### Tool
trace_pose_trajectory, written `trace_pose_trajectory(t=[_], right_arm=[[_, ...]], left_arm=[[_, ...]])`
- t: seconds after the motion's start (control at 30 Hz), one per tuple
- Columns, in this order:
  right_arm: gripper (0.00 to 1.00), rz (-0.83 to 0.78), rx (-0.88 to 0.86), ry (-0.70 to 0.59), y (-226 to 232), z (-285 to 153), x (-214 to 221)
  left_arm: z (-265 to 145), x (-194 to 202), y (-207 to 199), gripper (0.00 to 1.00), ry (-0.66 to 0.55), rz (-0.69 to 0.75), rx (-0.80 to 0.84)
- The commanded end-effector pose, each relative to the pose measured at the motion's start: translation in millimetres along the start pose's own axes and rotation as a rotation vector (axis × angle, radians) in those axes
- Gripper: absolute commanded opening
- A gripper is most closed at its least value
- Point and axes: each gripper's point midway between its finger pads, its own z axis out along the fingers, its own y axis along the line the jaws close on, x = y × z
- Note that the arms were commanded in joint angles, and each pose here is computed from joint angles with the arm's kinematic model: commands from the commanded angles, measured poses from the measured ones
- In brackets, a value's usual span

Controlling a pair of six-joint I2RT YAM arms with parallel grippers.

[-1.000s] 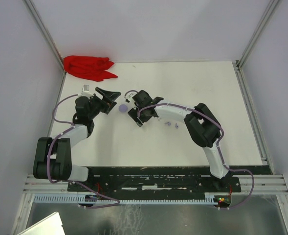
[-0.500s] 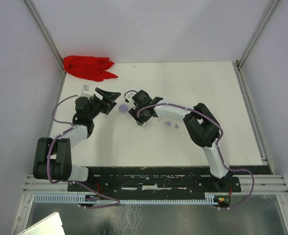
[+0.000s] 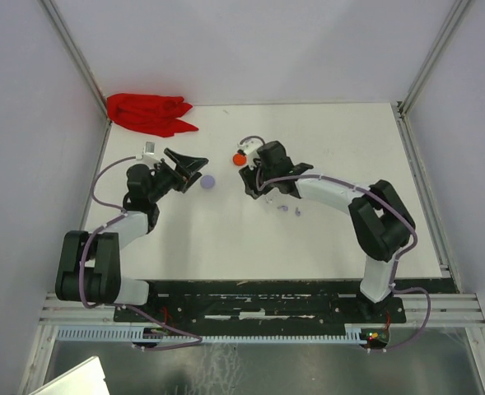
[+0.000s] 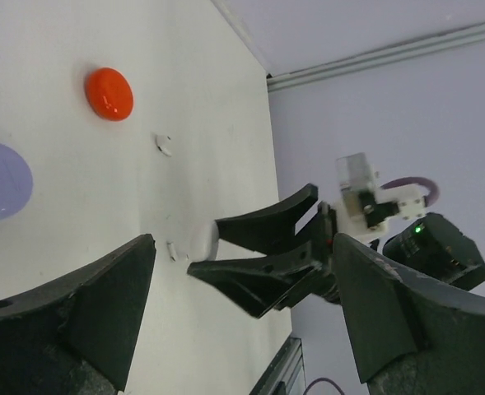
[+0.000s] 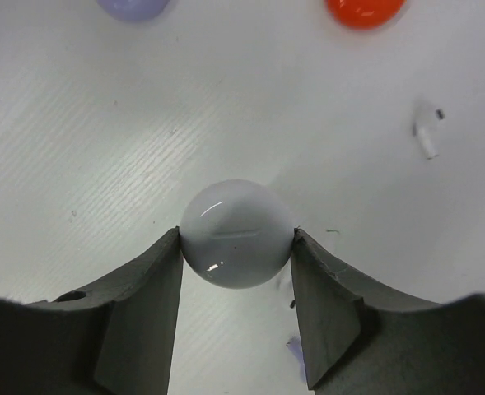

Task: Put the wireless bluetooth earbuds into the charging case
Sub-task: Pick up the charging case at the center of the board.

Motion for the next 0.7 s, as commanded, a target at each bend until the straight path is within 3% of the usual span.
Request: trace_pose_trajectory(t=[0.0, 0.23, 0.67], right_arm=[[0.32, -0.043, -0.064, -0.228, 0, -35, -57], [0.33, -0.058, -0.162, -0.296, 9, -53, -56], [0.33, -0.096, -0.27, -0.355, 26, -73, -65]], left_arm=[[6, 22, -32, 0.93, 0.11, 0.041, 0.153], [28, 71, -40, 0.9, 0.259, 0.071, 0.19], [43, 100, -25, 0.81, 0.313, 0.045, 0.195]])
